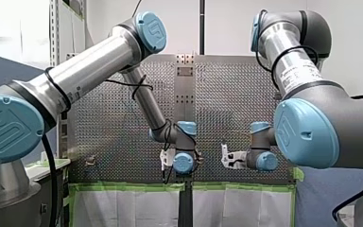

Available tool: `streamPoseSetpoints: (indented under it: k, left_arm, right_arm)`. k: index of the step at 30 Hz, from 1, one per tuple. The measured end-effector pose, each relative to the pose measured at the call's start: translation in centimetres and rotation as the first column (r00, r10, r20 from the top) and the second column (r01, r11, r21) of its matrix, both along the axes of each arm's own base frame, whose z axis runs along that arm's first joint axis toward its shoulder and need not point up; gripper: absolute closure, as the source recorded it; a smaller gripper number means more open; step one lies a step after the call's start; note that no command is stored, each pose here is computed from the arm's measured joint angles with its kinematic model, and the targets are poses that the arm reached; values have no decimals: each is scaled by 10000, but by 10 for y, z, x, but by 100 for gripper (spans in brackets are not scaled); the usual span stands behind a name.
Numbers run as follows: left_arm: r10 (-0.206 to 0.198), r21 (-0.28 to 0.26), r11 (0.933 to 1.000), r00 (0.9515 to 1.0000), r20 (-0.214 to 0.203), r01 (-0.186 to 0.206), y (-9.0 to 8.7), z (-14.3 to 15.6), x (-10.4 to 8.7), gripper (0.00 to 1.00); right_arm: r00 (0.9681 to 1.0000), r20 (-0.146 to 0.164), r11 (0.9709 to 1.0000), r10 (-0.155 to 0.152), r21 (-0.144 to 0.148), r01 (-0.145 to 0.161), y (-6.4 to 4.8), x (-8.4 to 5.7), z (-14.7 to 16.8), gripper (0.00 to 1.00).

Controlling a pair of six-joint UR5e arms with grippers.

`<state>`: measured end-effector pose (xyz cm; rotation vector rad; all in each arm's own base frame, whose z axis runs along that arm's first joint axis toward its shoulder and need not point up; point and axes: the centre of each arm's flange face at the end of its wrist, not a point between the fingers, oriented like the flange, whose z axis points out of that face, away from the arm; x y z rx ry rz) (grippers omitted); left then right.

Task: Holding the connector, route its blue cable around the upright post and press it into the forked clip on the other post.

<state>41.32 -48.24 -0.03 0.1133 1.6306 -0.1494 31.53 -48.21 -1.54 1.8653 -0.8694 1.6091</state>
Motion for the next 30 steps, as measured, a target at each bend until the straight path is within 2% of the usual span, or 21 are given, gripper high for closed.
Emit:
streamPoseSetpoints:
  k: [11,20,30]
  left_arm:
    - [-89,-45,10000,9999,-125,89,5,-3,11,100]
    - [-59,32,10000,9984,-560,61,15,-34,16,100]
    - [11,-99,10000,9988,-485,-16,15,-31,35,100]
  right_arm:
    - [9996,208,9999,-172,4,172,-11,-7,3,100]
    - [9995,239,9998,-223,11,223,-14,-10,3,100]
    - [9993,237,9996,-288,22,287,-17,-13,4,100]
